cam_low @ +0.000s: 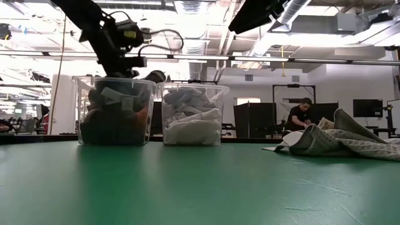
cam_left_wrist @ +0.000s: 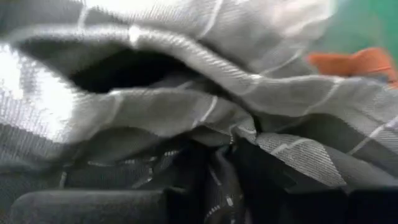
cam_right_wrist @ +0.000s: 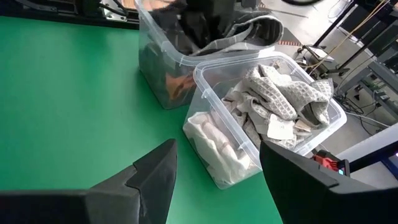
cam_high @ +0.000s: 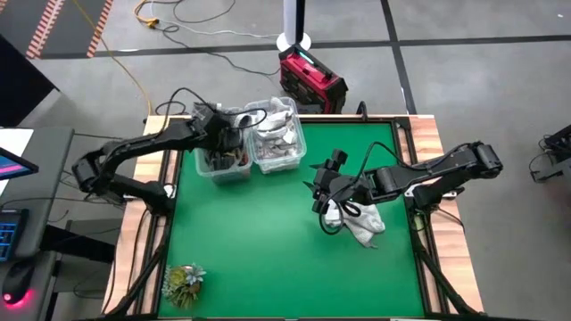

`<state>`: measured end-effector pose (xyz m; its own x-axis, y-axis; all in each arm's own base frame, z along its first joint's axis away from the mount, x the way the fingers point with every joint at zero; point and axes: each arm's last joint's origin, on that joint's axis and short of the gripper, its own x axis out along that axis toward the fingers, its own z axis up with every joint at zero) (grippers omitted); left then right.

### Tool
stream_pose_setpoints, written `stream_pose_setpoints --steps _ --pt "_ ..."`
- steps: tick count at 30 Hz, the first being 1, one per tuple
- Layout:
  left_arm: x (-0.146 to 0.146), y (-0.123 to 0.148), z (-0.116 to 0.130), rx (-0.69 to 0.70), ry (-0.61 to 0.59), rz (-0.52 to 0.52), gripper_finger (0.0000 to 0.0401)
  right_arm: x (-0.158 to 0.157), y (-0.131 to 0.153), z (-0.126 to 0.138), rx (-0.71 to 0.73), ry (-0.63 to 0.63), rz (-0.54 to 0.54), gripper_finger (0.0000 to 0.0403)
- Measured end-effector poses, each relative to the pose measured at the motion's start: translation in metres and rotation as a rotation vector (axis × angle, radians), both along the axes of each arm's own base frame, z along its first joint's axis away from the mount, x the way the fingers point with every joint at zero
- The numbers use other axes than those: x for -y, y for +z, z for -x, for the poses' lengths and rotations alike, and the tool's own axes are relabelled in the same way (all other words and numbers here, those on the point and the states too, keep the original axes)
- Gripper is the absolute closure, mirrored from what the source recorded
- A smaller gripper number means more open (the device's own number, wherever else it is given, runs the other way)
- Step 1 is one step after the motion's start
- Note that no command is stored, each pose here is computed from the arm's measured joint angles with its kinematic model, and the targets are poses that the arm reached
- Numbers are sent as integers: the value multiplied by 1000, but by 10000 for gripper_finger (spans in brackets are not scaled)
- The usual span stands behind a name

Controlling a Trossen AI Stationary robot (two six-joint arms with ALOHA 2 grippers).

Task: Sort towels by color in basket
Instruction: Put the gray towel into the left transparent bin

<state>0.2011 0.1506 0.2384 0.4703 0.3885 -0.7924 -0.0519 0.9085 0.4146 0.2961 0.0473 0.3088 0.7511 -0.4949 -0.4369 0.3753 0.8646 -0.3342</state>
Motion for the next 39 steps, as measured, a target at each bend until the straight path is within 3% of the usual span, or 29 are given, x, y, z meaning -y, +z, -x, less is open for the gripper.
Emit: stream_pose_setpoints --steps 7,15,18,22,27,31,39 --pt "12 7 6 -85 -194 -78 314 0 1 0 10 1 -2 143" --pt "-12 -23 -6 -119 -133 19 314 0 0 0 8 1 -2 143" --pt "-18 -38 -12 -118 -141 99 314 0 0 0 3 1 -1 143" --pt "-19 -46 -15 -144 -156 120 314 0 0 0 -2 1 1 143" --pt "-16 -24 -11 -116 -114 95 314 0 0 0 -4 1 1 143" --pt "-12 7 -5 2 -22 60 311 0 0 0 -4 1 1 143" --pt "-1 23 -3 97 18 56 256 0 1 0 8 1 -1 143"
